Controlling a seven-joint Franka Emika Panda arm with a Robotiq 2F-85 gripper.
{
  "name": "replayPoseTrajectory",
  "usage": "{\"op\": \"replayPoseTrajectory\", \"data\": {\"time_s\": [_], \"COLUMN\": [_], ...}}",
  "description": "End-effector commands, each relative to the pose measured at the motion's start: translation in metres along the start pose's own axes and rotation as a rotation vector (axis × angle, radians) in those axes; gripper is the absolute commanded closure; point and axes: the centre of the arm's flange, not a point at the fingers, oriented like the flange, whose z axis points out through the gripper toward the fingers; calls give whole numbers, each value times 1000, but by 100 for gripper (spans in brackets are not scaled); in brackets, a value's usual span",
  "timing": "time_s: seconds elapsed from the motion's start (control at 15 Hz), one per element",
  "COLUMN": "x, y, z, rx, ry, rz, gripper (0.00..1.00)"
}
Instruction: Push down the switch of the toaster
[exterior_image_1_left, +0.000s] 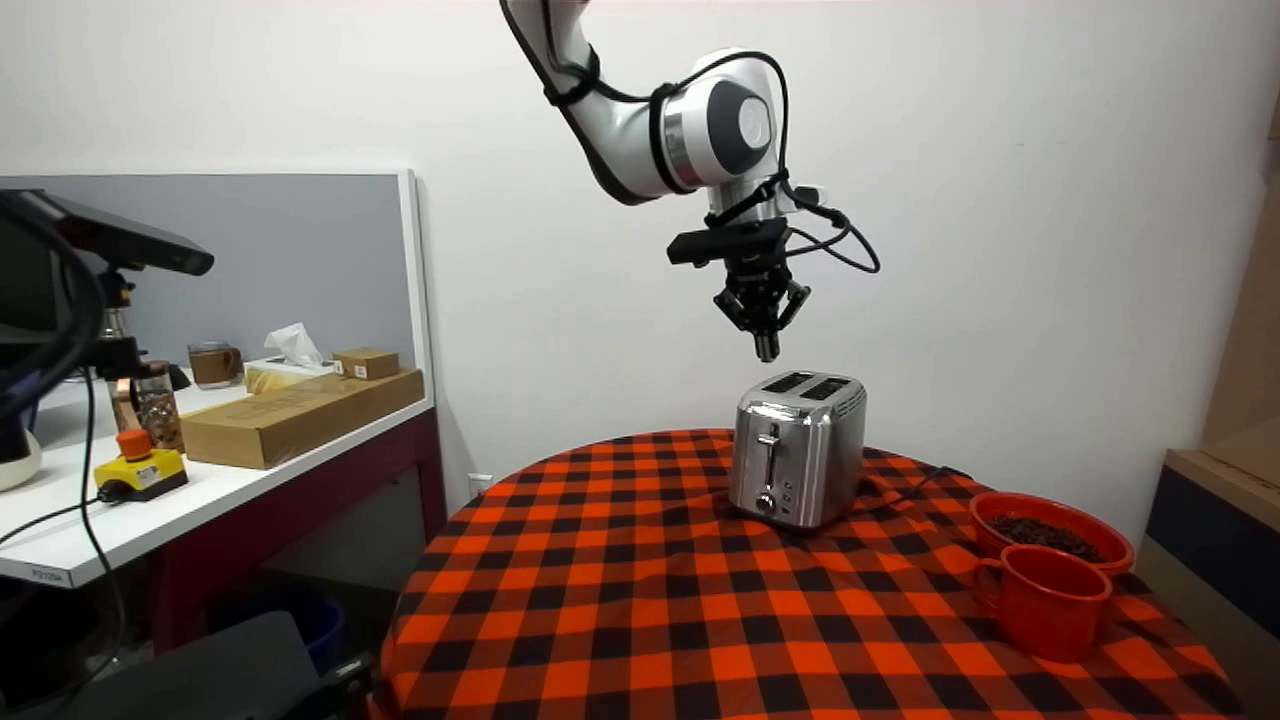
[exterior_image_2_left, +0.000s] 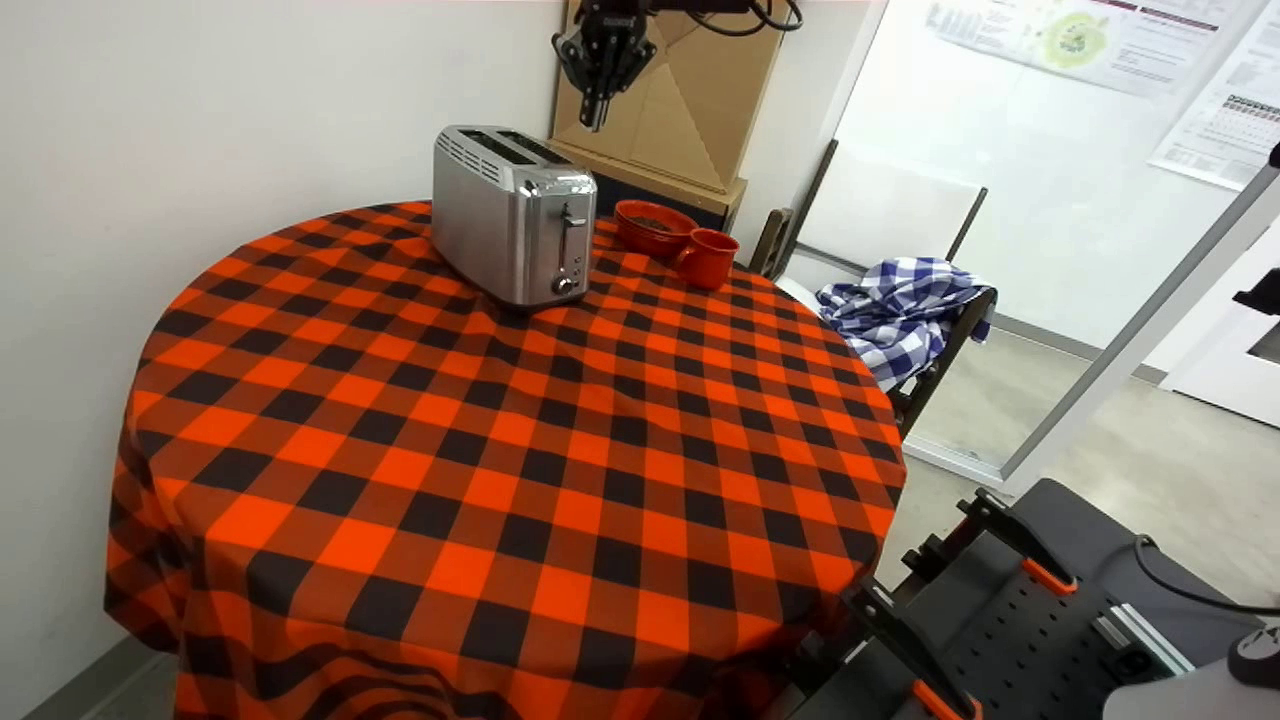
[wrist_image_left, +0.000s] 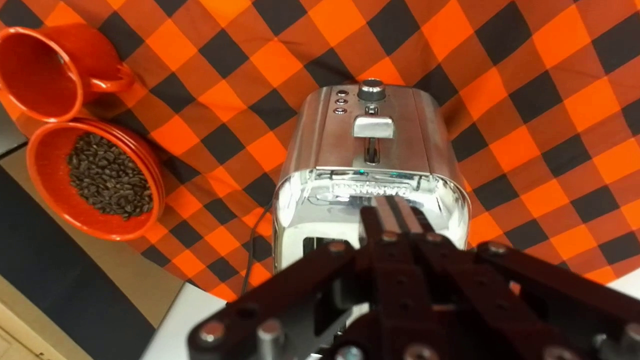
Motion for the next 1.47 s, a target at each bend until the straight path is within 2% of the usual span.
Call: {"op": "replayPoseTrajectory", "data": {"time_s": [0.0, 0.8, 1.4], "x": [16, 14, 13], "y": [-5, -19, -34], "z": [21, 100, 147], "rx": [13, -3, -82], "ry": [-15, -92, -83], "rz": [-24, -121, -194], "gripper": [99, 99, 99]}}
